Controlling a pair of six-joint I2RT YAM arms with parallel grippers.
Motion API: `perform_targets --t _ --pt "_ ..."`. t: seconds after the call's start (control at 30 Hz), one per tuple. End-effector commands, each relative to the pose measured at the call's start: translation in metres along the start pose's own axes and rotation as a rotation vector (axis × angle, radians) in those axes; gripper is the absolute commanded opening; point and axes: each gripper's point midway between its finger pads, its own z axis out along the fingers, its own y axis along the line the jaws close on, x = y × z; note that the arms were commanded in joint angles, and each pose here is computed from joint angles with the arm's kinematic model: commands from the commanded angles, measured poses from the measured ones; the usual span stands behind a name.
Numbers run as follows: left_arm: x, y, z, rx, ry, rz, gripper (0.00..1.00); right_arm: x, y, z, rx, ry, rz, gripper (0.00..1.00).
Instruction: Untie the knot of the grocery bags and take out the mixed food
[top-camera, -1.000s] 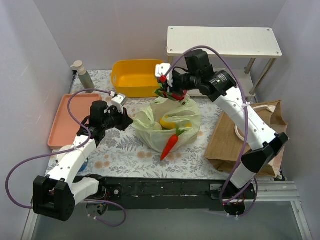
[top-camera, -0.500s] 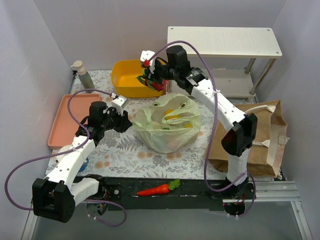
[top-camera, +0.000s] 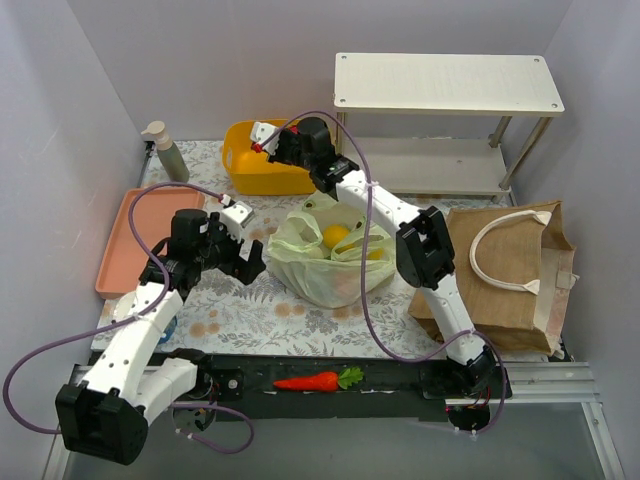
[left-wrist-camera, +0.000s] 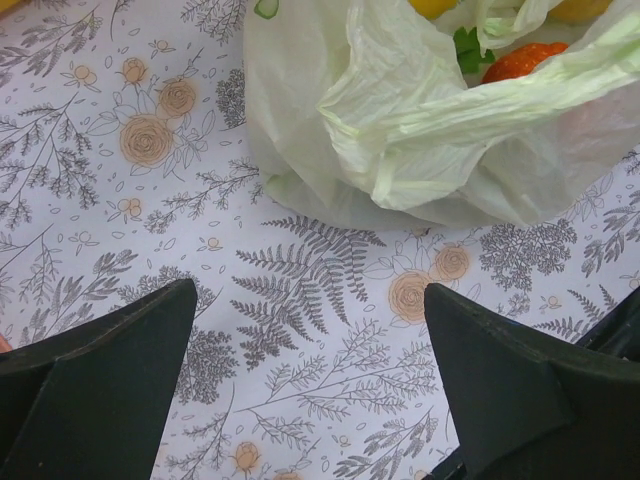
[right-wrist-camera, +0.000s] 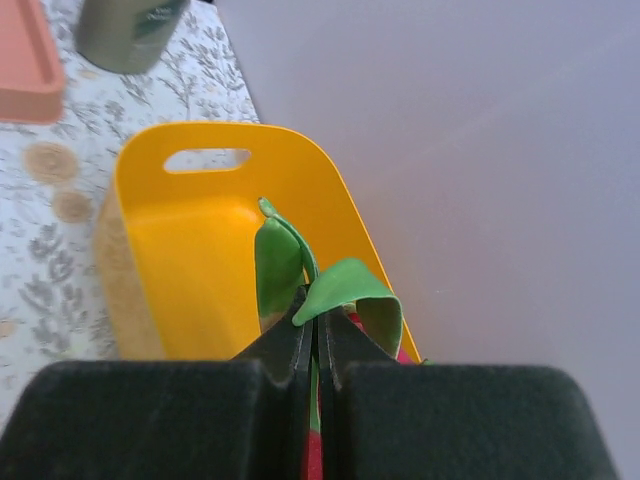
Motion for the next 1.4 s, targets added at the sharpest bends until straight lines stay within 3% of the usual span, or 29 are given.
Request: perform_targets --t 0.0,0.37,0.4,0.43,0.47,0.63,0.77,0.93,1.1,1.23,1.33,1.37 --pt "-0.009 -0.004 -0.025 -0.024 -0.004 0.036 0.98 -0.041 -0.068 0.005 0.290 -0.124 -0.227 0.01" --pt "-0.008 -0.007 -0.038 -0.067 -0.004 0.064 0.98 0.045 -0.057 0.022 0.400 -0.003 -0.258 0.03" --pt "-0.009 -0.007 -0.038 -0.068 -0.008 0.066 0.98 0.048 -0.058 0.019 0.435 -0.015 -0.217 0.68" --pt "-0.008 -0.007 -0.038 -0.070 -0.009 0.066 0.98 0.037 -0.067 0.015 0.483 -0.055 -0.162 0.92" --pt "-0.011 -0.007 -0.037 -0.070 -0.017 0.069 0.98 0.026 -0.072 0.014 0.475 -0.093 -0.098 0.99" --pt "-0.009 -0.009 -0.034 -0.060 -0.031 0.052 0.98 -0.053 -0.093 -0.003 0.461 -0.247 -0.029 0.99" --pt "-0.010 -0.004 -0.031 -0.084 -0.055 0.028 0.98 -0.124 -0.112 -0.049 0.453 -0.341 0.001 0.99" --pt "-0.021 0.002 -0.027 -0.108 -0.083 0.003 0.98 -0.163 -0.103 -0.105 0.293 -0.296 0.107 0.98" --pt "-0.026 0.006 -0.022 -0.121 -0.103 -0.020 0.98 -0.176 -0.035 -0.164 -0.002 -0.248 0.175 0.98" --pt "-0.028 0.004 -0.020 -0.109 -0.133 -0.023 0.98 -0.195 0.023 -0.237 -0.216 -0.199 0.203 0.90" --pt "-0.027 0.001 -0.017 -0.091 -0.155 -0.032 0.98 -0.174 0.065 -0.280 -0.327 -0.092 0.236 0.90" --pt "-0.031 0.000 -0.016 -0.084 -0.177 -0.025 0.98 -0.165 0.080 -0.293 -0.372 -0.047 0.239 0.85"
